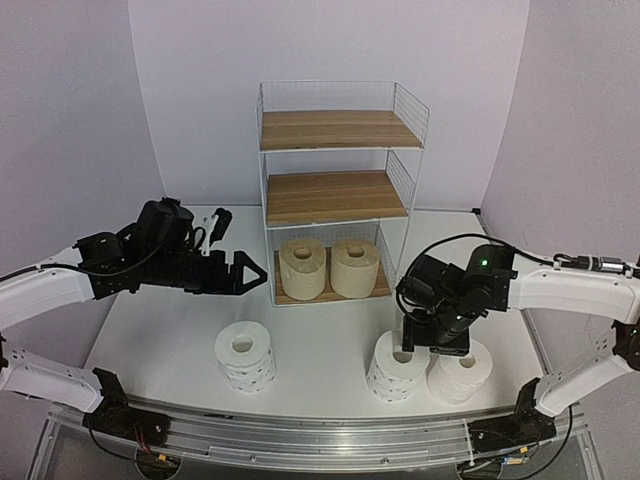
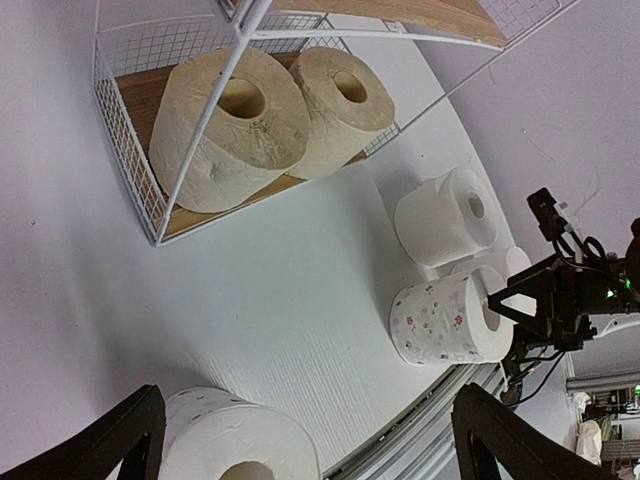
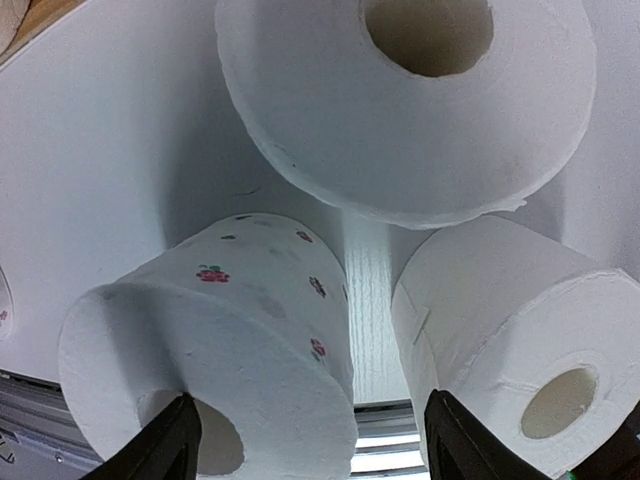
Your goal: Place and organize the paper towels onto the shelf
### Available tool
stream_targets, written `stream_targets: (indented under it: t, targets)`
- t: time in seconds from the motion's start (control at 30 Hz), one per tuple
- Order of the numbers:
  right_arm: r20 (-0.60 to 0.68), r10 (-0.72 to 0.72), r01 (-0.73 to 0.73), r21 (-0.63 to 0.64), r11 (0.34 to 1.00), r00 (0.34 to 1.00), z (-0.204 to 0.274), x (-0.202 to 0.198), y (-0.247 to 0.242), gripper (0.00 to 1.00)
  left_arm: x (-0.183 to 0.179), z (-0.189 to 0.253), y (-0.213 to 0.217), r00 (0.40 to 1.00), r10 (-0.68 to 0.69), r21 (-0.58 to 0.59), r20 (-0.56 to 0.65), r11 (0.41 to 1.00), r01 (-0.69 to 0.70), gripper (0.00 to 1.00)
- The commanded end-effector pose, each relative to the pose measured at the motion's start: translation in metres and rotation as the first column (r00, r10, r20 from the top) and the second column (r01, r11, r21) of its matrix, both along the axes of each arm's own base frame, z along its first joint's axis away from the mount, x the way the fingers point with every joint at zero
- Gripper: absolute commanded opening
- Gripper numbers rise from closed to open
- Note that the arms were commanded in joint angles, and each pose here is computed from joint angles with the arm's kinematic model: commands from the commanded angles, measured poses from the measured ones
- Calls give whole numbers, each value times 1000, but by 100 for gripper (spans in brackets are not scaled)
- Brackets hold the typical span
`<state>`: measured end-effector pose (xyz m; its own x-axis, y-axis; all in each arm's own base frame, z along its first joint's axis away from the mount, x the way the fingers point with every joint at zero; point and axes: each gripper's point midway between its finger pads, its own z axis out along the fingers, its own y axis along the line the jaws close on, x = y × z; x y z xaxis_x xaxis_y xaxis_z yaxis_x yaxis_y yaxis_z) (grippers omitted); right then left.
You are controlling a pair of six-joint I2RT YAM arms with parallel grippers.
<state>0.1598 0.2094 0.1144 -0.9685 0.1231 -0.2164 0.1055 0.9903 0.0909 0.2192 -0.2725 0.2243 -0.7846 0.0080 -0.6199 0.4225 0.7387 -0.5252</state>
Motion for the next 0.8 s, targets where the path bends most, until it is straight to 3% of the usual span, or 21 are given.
stream_targets:
  t: [0.0, 0.13, 0.27, 0.43, 0.57, 0.77]
  targets:
    - [-57, -31, 32, 14, 999, 998, -14, -5, -2, 69, -4, 8, -11, 996, -79, -34, 48, 996, 81, 100]
    - [-70, -43, 44, 24, 999, 997, -23, -7, -3, 63, -13, 11, -19, 983, -162, -58, 85, 984, 168, 100]
    - [-70, -26, 30, 50, 998, 997, -24, -5, 5, 42, -24, 17, -29, 955, -260, -92, 146, 957, 274, 100]
    - [-68, 18, -11, 107, 994, 998, -10, -5, 17, 25, -47, 34, -41, 880, -408, -145, 243, 882, 448, 100]
    - [-80, 79, -61, 201, 978, 994, 12, -8, 37, 22, -66, 54, -48, 792, -498, -166, 354, 799, 577, 100]
    - [-59, 143, -118, 303, 946, 988, 43, -6, 59, 20, -59, 56, -54, 789, -487, -157, 374, 805, 572, 100]
